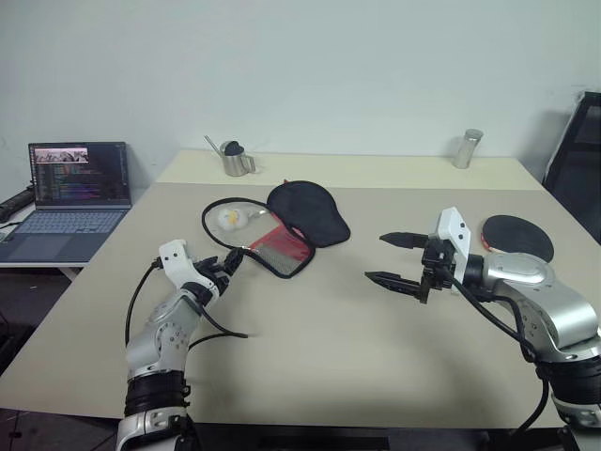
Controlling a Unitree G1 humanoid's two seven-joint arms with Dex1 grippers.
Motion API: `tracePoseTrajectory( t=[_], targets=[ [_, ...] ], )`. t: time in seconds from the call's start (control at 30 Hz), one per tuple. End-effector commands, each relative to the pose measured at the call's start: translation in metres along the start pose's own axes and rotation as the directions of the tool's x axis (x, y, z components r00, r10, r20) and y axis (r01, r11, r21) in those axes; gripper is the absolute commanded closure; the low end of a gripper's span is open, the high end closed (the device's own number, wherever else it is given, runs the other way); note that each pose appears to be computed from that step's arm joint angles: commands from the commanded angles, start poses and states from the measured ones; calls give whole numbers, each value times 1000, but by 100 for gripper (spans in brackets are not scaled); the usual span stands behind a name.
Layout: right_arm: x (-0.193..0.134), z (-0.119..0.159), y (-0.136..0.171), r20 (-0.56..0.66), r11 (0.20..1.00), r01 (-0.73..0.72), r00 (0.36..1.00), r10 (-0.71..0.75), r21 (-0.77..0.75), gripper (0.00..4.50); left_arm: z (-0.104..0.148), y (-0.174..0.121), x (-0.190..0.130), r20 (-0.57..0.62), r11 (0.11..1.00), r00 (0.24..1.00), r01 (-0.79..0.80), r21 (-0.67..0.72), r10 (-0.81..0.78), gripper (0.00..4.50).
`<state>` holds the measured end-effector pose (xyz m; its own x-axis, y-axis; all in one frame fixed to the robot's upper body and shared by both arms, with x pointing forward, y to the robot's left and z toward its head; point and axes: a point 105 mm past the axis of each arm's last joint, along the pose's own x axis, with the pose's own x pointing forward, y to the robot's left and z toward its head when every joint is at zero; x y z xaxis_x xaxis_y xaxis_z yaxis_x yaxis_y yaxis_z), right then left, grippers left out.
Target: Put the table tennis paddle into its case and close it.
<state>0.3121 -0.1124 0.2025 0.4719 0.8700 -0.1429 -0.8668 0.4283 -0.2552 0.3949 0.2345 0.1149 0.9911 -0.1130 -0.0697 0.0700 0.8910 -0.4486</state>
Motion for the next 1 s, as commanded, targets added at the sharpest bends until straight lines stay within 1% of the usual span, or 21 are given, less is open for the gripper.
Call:
tracePoseTrajectory(
  t=[0.03, 0.1, 0.33, 0.43, 0.6, 0.63, 0.73, 0.77, 0.87, 1.0],
  targets=[
    [-4, 14, 1, 35, 999, 13, 999, -12, -46, 5, 14, -10, 10, 45, 998, 999, 10, -56, -8, 60],
    [-5, 14, 0, 32, 999, 16, 999, -15, -47, 5, 15, -13, 16, 49, 996, 999, 12, -92, -8, 60],
    [-6, 13, -1, 26, 999, 23, 999, -21, -49, 5, 23, -23, 28, 66, 991, 997, 37, -127, -28, 60],
    [-6, 12, -1, 25, 998, 25, 999, -23, -50, 0, 22, -21, 31, 65, 989, 998, 21, -144, -12, 121],
    [-6, 12, -1, 27, 998, 30, 999, -29, -52, 0, 19, -22, 37, 54, 988, 999, 11, -156, -3, 305],
    [-6, 12, -1, 28, 998, 31, 999, -30, -52, 0, 20, -25, 39, 53, 987, 999, 16, -158, -7, 331],
    [-5, 13, -1, 29, 998, 34, 999, -32, -55, 0, 20, -37, 45, 42, 987, 998, 55, -152, -50, 440],
    [-6, 14, -1, 29, 998, 35, 999, -34, -57, 0, 20, -41, 46, 35, 986, 997, 75, -148, -71, 447],
    [-9, 16, -4, 27, 996, 49, 999, -47, -70, 0, 17, -53, 47, -11, 980, 988, 151, -130, -154, 447],
    [-16, 19, -6, 21, 995, 62, 998, -61, -81, 0, 6, -69, 44, -109, 957, 955, 261, -125, -275, 447]
  ],
)
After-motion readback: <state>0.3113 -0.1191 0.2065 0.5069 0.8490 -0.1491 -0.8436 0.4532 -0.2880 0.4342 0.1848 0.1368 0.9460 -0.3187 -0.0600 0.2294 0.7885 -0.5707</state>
